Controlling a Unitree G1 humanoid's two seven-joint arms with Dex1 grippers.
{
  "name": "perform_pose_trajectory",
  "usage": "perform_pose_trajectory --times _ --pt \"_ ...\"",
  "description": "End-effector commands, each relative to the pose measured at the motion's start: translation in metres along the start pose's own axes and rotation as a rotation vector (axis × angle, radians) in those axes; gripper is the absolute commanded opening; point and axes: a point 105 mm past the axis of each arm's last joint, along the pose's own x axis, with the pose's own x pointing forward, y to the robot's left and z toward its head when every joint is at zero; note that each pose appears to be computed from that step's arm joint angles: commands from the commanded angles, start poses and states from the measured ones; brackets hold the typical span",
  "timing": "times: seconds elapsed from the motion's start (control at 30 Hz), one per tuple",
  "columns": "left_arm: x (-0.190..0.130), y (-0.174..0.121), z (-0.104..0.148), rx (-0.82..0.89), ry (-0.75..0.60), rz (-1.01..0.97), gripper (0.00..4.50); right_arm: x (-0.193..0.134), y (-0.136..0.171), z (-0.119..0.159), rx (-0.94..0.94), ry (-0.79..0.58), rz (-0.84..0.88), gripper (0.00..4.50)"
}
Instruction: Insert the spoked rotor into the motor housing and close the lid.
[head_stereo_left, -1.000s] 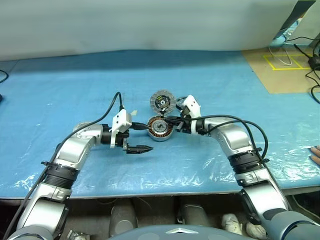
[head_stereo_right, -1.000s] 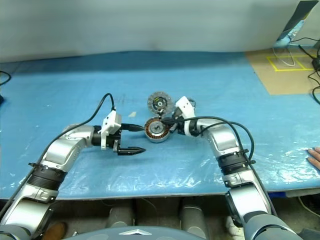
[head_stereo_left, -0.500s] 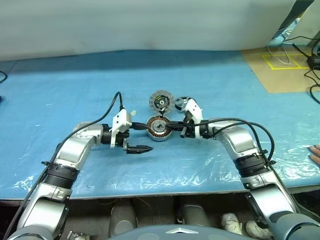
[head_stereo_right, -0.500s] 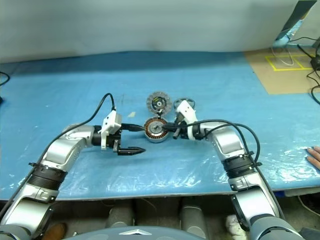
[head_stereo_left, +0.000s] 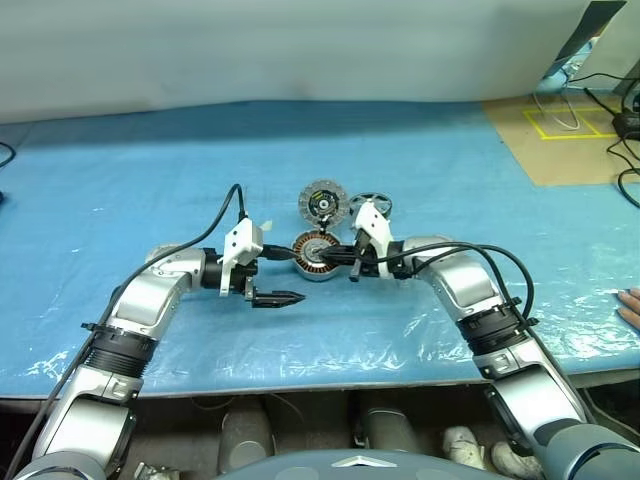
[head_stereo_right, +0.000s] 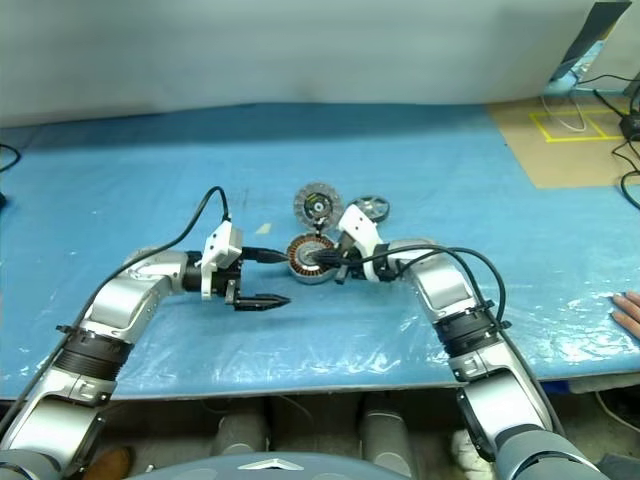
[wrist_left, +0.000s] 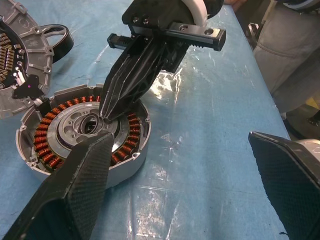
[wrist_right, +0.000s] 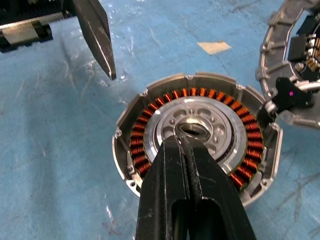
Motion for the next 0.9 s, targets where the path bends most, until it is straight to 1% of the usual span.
perform_pose_trajectory --times 0.03,0.43,0.67,0.9 --pt "0.001 -0.001 0.006 0.037 -0.011 -0.008 4.5 0.001 0.002 0.0 -0.012 0.004 0.007 0.03" --pt "0.002 -0.001 0.006 0.036 -0.012 -0.009 4.5 0.009 0.002 -0.001 0.002 0.0 -0.007 0.03" --pt "0.001 0.0 0.005 0.034 -0.007 -0.007 4.5 0.007 -0.007 0.007 0.02 -0.027 -0.031 0.03" --pt "0.001 0.0 0.006 0.038 -0.007 -0.008 4.5 0.011 -0.006 0.009 0.042 -0.048 -0.033 0.03"
